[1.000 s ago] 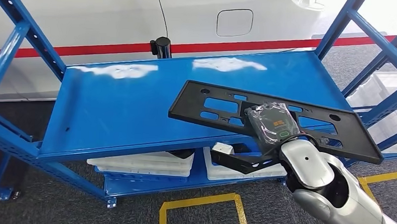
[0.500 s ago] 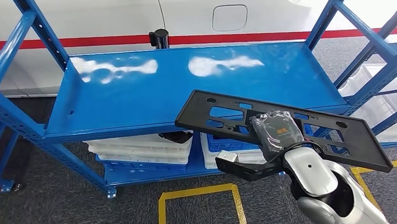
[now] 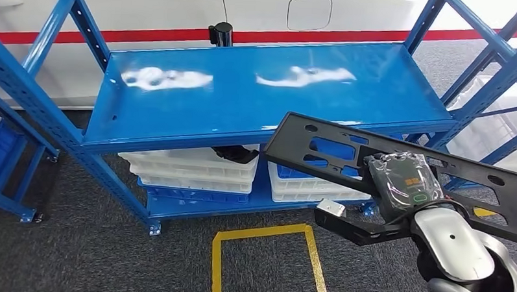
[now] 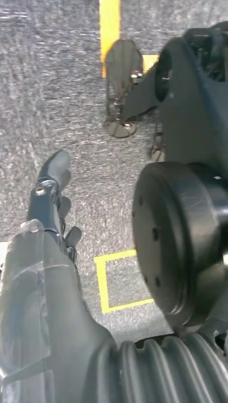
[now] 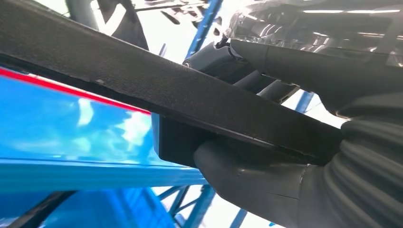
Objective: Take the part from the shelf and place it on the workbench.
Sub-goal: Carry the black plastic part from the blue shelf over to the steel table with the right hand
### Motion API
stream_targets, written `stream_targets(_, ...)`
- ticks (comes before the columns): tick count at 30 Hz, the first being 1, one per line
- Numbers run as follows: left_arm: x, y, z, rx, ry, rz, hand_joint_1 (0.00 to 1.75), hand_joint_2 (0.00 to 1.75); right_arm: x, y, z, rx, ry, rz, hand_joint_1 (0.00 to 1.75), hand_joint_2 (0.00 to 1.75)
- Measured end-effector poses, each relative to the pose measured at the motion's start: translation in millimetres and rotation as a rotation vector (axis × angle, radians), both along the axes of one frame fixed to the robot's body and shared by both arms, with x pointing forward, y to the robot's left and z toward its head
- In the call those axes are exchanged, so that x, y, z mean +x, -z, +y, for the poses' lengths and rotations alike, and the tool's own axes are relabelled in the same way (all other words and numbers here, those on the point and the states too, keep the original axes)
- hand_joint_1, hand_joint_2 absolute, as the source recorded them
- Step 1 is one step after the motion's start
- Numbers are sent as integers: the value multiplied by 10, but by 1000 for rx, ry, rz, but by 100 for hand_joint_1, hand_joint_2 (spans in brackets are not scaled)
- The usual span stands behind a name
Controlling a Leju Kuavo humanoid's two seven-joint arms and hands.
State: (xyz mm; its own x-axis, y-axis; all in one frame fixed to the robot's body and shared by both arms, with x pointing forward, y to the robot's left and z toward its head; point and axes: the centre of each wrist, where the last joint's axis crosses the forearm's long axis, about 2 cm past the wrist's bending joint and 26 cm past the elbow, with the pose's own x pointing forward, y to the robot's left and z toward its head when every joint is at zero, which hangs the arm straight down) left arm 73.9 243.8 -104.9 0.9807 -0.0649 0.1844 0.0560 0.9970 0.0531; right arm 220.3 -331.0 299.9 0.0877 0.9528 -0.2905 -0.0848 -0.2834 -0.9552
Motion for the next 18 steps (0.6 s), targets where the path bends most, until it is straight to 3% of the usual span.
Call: stream_targets(18,46,-8,1,0,-2,-9,0,175,-41,-40,-32,0,7,-15,175,175)
